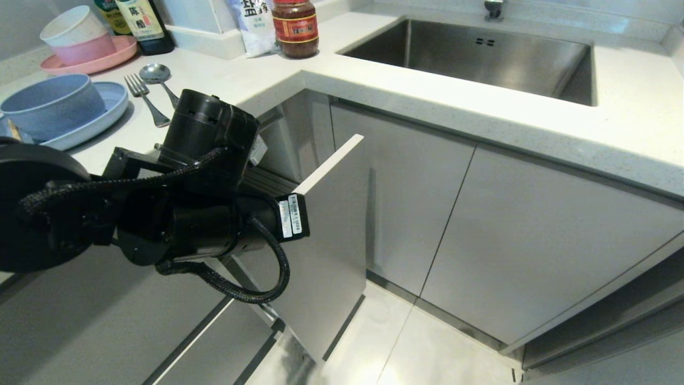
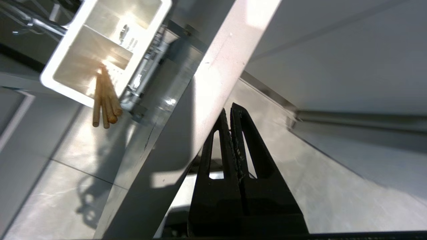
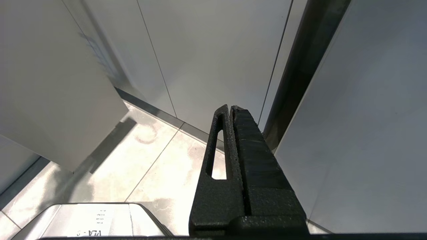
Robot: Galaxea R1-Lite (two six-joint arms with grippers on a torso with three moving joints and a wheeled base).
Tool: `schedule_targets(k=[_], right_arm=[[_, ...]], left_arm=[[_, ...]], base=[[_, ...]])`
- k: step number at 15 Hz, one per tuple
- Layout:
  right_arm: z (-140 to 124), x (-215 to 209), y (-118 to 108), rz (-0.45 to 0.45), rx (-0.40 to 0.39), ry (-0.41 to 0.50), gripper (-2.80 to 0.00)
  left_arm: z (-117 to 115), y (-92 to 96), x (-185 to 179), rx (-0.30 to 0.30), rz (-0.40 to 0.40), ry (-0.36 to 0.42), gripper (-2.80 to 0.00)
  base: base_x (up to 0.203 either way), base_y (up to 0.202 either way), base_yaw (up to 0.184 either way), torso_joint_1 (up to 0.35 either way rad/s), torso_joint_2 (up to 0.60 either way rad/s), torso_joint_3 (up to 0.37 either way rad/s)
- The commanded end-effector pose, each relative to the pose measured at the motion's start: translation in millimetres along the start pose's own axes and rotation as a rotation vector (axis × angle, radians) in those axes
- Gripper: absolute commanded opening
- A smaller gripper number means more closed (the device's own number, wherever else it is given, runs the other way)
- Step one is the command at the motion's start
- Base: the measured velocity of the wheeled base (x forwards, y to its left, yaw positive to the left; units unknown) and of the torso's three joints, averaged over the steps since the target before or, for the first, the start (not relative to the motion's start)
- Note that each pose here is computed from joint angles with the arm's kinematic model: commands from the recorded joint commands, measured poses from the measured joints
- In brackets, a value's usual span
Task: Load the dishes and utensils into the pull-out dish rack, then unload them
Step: Close the cupboard
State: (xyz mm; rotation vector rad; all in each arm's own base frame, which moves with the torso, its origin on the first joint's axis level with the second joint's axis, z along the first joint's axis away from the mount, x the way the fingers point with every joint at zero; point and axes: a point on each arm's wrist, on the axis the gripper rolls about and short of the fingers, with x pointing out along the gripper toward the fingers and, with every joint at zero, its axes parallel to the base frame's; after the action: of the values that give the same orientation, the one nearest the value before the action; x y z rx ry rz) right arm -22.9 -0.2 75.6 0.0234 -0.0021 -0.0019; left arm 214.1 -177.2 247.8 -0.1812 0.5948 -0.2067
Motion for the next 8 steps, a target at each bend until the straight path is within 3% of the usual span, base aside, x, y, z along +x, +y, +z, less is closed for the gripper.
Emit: schedule_targets(k=[1,8], right_arm=[[-0.5,-0.2,0.0,0.0,0.001,-0.002,-2.8],[-0.5,-0.2,0.0,0.0,0.001,-0.002,-2.8]], left_arm=[[4.0,6.5,8.6,-0.004,0.048,-0.022,-2.8],[20.9,26.9,22.2,0.005,0.165,-0.129,-2.8]], base=[[0.0,0.0,0.0,0.0,0.0,0.0],[0.0,0.0,0.0,0.0,0.0,0.0]])
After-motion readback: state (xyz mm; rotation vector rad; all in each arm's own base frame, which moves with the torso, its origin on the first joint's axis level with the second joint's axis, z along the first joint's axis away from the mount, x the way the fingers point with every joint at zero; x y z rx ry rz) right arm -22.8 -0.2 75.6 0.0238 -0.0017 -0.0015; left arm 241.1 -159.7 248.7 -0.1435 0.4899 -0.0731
